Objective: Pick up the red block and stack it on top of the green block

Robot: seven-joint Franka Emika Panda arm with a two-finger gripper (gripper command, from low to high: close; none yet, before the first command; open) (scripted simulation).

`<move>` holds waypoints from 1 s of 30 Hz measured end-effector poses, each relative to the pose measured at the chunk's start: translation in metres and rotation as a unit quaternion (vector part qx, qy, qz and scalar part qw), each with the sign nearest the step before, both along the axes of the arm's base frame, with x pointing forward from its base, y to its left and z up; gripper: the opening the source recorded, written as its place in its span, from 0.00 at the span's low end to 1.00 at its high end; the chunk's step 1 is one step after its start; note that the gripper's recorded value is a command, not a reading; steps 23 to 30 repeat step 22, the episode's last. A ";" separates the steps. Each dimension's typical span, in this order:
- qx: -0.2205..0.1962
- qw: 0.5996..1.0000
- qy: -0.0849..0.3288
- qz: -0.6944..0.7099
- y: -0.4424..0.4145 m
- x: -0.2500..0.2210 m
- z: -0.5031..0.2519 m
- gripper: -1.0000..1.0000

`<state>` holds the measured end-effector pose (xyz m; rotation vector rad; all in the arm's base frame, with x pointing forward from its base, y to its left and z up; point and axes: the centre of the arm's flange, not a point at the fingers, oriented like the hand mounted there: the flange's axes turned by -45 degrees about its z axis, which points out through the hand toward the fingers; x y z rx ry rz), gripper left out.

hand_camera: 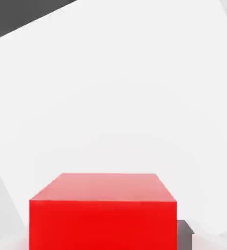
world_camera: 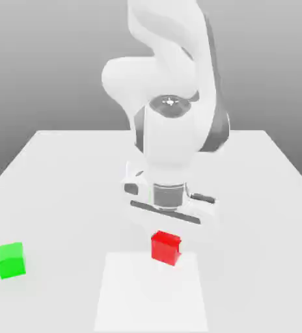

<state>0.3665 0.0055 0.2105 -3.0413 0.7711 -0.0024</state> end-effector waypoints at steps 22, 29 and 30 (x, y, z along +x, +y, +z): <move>-0.001 0.974 0.001 -0.226 -0.307 -0.030 -0.022 1.00; -0.001 0.974 0.001 -0.226 -0.307 -0.030 -0.022 1.00; -0.001 0.974 0.001 -0.226 -0.307 -0.030 -0.022 1.00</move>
